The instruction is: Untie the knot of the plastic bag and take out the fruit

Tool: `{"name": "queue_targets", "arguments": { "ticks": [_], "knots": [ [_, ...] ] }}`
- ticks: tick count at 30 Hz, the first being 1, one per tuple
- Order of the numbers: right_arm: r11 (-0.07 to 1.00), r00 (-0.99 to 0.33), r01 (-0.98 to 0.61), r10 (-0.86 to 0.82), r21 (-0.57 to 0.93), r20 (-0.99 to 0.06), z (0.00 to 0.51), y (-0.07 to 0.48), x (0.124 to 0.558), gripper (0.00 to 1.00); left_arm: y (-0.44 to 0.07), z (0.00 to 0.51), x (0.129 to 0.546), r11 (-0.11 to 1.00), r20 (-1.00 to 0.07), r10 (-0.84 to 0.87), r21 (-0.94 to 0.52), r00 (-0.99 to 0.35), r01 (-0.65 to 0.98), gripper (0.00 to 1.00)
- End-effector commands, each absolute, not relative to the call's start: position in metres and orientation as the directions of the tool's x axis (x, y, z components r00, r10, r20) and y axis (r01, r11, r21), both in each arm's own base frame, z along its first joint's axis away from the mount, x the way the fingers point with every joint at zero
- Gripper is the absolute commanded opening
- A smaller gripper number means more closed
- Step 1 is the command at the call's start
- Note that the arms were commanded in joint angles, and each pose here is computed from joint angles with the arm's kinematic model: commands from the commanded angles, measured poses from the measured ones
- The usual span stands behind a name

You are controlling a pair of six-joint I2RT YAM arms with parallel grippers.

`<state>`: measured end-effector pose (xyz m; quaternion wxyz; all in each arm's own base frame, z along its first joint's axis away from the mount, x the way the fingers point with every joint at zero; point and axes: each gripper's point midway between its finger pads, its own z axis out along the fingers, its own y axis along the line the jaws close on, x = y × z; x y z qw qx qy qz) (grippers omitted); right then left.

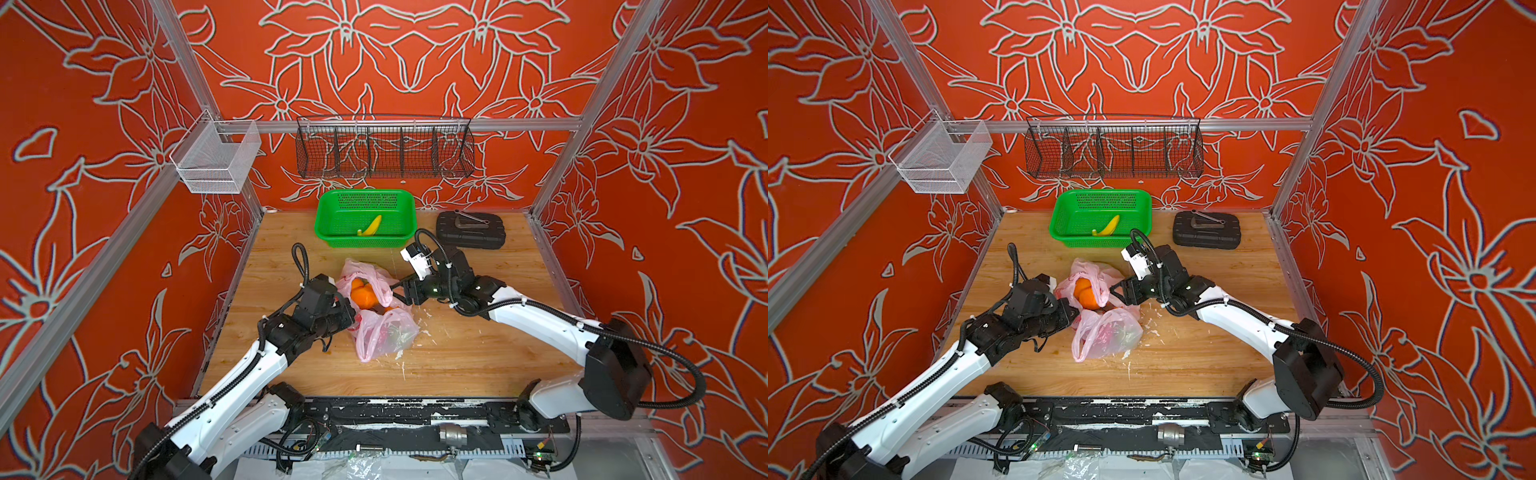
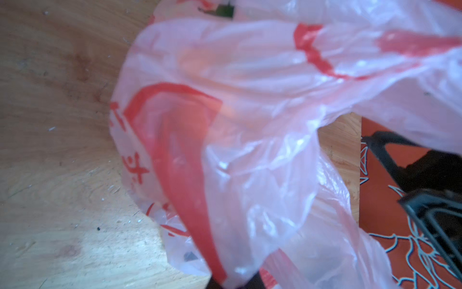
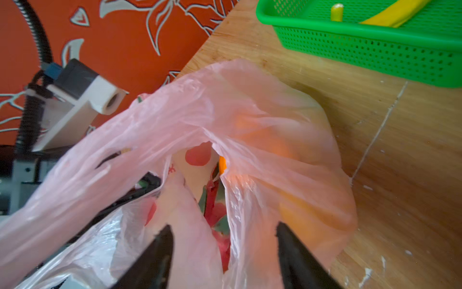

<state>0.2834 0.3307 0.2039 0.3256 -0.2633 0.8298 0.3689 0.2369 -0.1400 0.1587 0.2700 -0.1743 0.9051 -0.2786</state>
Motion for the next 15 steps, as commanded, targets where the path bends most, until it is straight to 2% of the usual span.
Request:
{"name": "queue_targets", "arguments": {
  "ticks": [1,7,13,15],
  "knots": [
    [0.632,-0.623,-0.691,-0.275,0.351,-0.732,0.197,0.332,0.286,0.82,-0.135,0.154,0.226,0.794,-0.384,-0.457,-0.582,-0.802,-0.174,0.0],
    [0.655,-0.615,-0.713,-0.412,0.251,-0.672,0.171,0.35,0.282,0.97,-0.134,0.161,0.229,0.791,-0.416,-0.456,-0.594,-0.786,-0.145,0.0],
    [0.726,-0.621,-0.675,-0.46,0.134,-0.635,0.144,0.358,0.3,0.97,-0.138,0.168,0.234,0.797,-0.436,-0.438,-0.592,-0.786,-0.116,0.0],
    [0.757,-0.63,-0.645,-0.45,0.104,-0.633,0.138,0.354,0.308,0.92,-0.131,0.166,0.234,0.805,-0.434,-0.459,-0.573,-0.776,-0.156,0.0]
  ]
}}
